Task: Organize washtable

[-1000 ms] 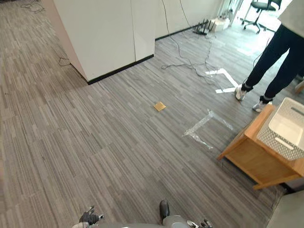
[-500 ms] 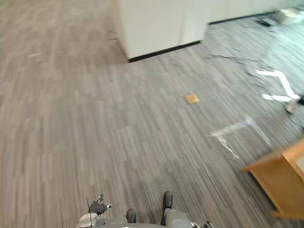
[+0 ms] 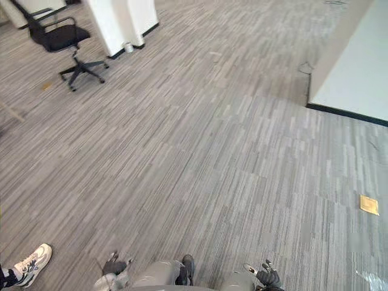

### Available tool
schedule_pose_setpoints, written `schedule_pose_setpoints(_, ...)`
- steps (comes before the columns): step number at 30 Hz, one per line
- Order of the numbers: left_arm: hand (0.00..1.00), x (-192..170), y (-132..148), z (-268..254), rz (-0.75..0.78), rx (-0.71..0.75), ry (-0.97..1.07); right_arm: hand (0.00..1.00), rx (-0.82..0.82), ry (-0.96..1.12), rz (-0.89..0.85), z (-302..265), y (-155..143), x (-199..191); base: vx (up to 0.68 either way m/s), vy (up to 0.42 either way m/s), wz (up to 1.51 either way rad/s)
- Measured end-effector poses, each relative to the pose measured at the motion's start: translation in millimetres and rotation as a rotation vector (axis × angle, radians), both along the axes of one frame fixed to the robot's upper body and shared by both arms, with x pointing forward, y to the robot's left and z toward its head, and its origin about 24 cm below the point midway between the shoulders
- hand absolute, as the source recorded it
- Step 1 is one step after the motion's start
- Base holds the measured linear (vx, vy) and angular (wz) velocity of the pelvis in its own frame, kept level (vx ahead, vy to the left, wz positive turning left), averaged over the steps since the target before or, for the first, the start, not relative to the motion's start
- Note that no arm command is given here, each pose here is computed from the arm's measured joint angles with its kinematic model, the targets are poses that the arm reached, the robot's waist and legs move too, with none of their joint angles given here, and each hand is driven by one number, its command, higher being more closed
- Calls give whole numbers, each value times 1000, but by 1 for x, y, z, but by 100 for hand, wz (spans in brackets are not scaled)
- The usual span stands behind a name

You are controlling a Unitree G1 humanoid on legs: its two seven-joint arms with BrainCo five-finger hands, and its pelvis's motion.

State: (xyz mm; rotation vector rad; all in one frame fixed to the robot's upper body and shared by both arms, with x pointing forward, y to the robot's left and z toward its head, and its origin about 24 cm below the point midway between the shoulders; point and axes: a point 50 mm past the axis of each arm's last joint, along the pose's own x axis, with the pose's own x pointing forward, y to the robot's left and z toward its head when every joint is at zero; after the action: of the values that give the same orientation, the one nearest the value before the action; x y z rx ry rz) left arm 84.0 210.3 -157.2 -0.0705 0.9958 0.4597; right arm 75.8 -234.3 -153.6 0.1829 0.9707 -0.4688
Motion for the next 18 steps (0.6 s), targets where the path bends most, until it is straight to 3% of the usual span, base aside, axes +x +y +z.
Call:
schedule_pose_setpoints(3,0,-1,19,2,-68,51,47,0,48,32,-18,-7,16,-12,142,130,26)
schedule_pose_setpoints(8,0,39,7,9,-132,36,-45,0,102,118,-103,-14,21,-37,198,77,29)
schedule_pose_setpoints(12,0,18,5,5,-41,15,-25,0,102,110,-164,-13,16,-42,379,-33,31)
schedule_pose_setpoints(14,0,8,5,3,43,2,-19,0,88,59,-149,-9,14,-31,669,-68,37)
schedule_pose_setpoints(18,0,10,10,6,66,18,-49,0,48,-42,-84,0,5,9,649,-26,-2)
